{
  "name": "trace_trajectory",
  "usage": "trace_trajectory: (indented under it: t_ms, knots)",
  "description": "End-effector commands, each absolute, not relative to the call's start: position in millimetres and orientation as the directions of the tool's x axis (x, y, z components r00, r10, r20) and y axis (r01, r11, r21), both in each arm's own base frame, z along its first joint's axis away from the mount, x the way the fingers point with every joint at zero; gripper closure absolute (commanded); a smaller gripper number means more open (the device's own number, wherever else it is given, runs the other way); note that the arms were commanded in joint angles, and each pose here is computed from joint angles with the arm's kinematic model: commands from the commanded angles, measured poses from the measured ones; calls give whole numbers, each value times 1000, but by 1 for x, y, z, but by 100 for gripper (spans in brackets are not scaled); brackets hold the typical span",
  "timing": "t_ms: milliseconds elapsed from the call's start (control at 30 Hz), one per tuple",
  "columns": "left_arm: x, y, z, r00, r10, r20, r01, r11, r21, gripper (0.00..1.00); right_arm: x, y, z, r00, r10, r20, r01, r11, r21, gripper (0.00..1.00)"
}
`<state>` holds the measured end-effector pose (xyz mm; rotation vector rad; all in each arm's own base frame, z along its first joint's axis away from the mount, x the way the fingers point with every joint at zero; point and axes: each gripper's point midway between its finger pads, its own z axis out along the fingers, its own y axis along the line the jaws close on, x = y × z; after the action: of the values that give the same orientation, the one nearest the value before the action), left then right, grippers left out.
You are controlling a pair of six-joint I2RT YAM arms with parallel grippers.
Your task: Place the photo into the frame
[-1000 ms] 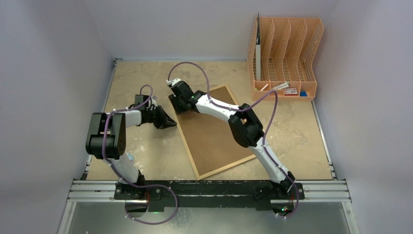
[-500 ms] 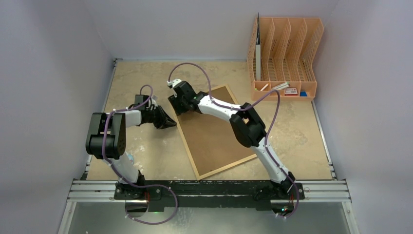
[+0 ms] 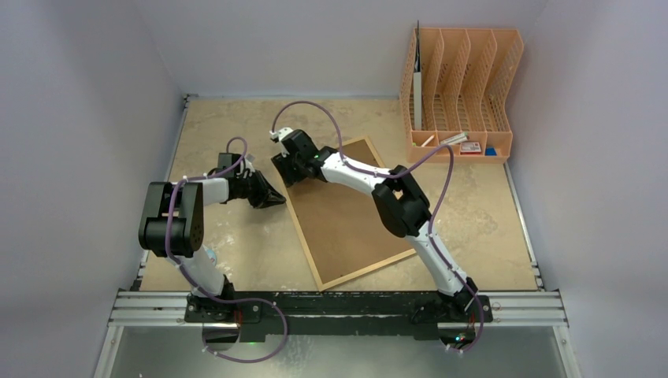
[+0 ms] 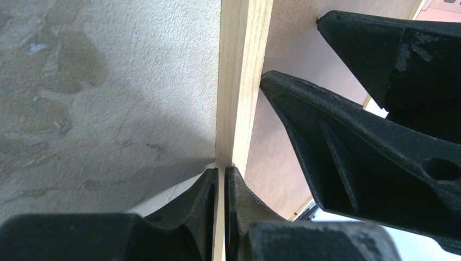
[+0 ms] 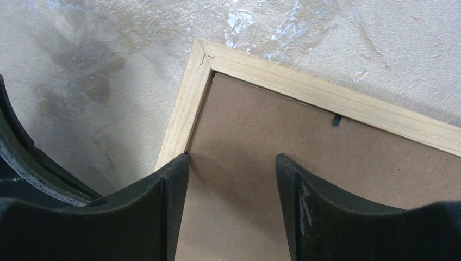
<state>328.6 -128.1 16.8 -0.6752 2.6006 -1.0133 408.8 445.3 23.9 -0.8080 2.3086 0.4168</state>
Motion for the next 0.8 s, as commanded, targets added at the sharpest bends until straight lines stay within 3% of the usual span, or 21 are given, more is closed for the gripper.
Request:
trace_trajectory:
  t_ms: [0, 200, 433, 767]
  knots:
    - [295, -101, -42, -849, -526, -51, -442, 760, -477, 89, 328, 359, -115, -768, -603, -215, -626, 778, 56, 35]
    - [295, -101, -43, -849, -526, -49, -442, 760, -477, 89, 327, 354, -118, -771, -605, -196, -624, 780, 44, 33]
    - [295, -101, -43, -848, -527, -49, -444, 759, -477, 90, 337, 352, -124, -775, -599, -203, -610, 793, -12, 40]
    - [294, -102, -45, -849, -527, -44, -445, 757, -479, 90, 331, 337, -138, -788, -602, -132, -597, 799, -79, 42]
